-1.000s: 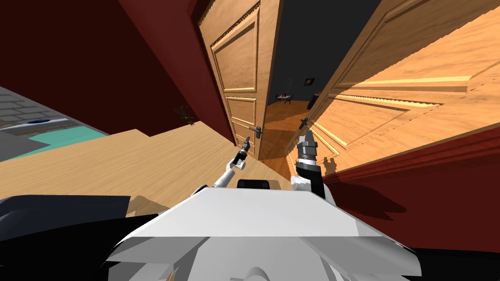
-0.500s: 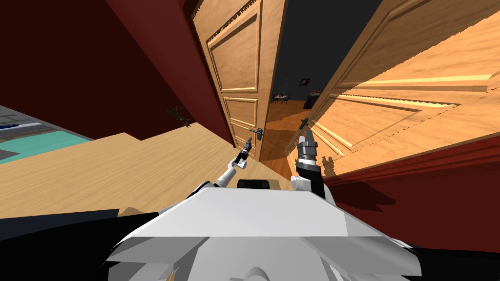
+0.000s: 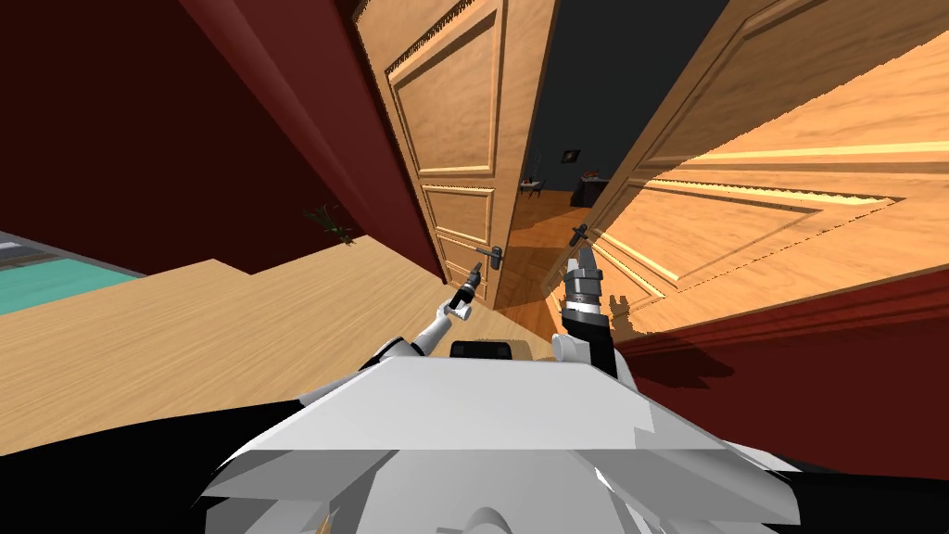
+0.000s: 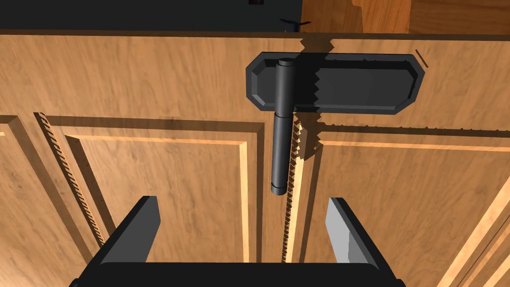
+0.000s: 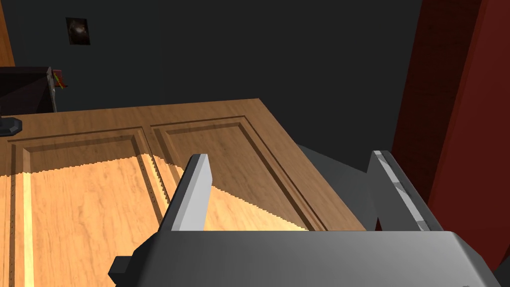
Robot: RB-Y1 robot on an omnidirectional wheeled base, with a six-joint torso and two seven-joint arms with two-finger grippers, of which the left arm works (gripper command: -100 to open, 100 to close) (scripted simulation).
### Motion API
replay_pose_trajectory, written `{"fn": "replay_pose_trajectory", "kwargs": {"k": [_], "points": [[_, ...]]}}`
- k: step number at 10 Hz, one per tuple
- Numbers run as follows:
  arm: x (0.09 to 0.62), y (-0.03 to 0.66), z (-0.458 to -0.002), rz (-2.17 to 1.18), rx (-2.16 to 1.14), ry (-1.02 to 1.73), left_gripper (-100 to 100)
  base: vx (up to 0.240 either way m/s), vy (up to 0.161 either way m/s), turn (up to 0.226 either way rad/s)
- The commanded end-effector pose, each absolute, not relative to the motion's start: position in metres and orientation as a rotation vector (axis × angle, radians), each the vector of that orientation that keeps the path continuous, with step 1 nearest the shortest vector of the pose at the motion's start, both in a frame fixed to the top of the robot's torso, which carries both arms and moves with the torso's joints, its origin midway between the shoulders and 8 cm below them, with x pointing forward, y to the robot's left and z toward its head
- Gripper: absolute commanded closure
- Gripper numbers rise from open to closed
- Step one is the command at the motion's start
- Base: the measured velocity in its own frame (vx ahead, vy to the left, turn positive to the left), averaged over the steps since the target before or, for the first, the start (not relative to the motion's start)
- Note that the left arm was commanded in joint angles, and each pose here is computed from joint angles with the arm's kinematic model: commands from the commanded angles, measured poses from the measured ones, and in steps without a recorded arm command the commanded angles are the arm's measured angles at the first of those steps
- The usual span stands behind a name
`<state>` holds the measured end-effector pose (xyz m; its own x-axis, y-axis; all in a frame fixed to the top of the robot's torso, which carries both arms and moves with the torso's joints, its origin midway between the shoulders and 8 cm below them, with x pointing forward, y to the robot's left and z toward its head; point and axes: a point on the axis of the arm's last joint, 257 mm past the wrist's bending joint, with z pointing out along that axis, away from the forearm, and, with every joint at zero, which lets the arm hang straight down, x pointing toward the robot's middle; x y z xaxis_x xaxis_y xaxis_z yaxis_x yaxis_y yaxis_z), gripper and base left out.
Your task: Push the door open
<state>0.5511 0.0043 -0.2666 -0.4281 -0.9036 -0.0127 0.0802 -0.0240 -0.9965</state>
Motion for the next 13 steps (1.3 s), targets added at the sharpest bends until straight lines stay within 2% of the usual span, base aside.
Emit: {"fn": "replay_pose_trajectory", "kwargs": {"k": [1, 9, 13], "points": [[0.552, -0.001, -0.273, -1.567, -0.913, 1.479, -100, 0.093, 0.095, -0.092], [0.555, -0.027, -0.291, -1.563, -0.930, 1.553, -100, 0.081, 0.100, -0.065], [0.561, -0.009, -0.295, -1.528, -0.929, 1.554, -100, 0.149, -0.070, -0.025]]}}
